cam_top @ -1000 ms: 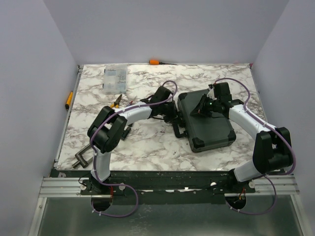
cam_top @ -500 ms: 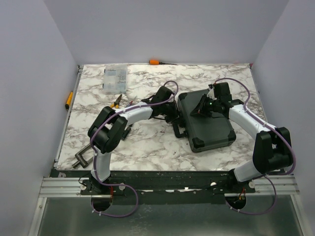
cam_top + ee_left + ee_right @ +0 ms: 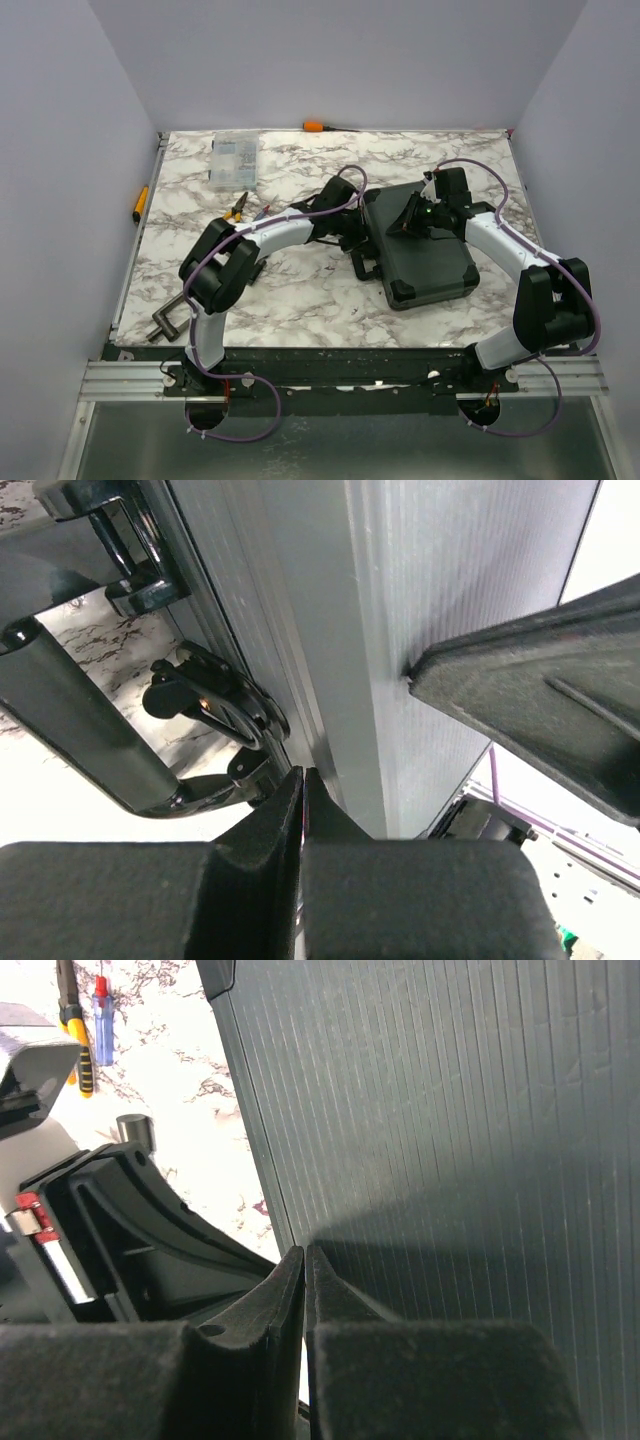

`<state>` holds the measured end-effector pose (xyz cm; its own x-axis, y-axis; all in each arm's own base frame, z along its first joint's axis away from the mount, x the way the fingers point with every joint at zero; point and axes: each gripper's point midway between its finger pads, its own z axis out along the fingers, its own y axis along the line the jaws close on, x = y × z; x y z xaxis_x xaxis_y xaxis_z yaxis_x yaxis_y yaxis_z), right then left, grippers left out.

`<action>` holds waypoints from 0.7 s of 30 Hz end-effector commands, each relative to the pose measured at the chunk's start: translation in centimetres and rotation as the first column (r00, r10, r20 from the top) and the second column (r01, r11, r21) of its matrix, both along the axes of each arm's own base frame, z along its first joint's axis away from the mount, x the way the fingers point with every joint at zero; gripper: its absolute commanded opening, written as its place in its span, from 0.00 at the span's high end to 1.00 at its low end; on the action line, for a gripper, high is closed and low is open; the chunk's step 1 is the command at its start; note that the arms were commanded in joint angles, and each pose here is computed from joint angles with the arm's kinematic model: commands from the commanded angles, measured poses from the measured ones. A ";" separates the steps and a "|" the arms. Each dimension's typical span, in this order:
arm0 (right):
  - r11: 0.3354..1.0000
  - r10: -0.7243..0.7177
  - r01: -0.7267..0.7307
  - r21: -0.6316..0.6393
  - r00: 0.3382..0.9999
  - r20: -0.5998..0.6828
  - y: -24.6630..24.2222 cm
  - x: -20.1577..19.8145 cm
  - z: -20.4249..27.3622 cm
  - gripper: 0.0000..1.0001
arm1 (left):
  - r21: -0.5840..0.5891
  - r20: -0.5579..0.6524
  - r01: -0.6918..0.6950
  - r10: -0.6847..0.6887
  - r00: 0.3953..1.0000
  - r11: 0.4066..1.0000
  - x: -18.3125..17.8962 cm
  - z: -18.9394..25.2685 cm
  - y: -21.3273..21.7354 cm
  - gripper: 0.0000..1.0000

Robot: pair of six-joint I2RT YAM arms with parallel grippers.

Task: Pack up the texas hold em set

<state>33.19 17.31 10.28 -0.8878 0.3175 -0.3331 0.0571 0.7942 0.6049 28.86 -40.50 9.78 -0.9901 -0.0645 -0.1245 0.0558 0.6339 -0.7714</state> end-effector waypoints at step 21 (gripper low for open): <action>0.971 -0.034 -0.048 -0.236 0.942 -0.333 -4.1 -7.3 -8.7 0.92 | 0.013 0.049 -0.055 0.054 0.997 0.998 1.1 0.3 2.6 1.00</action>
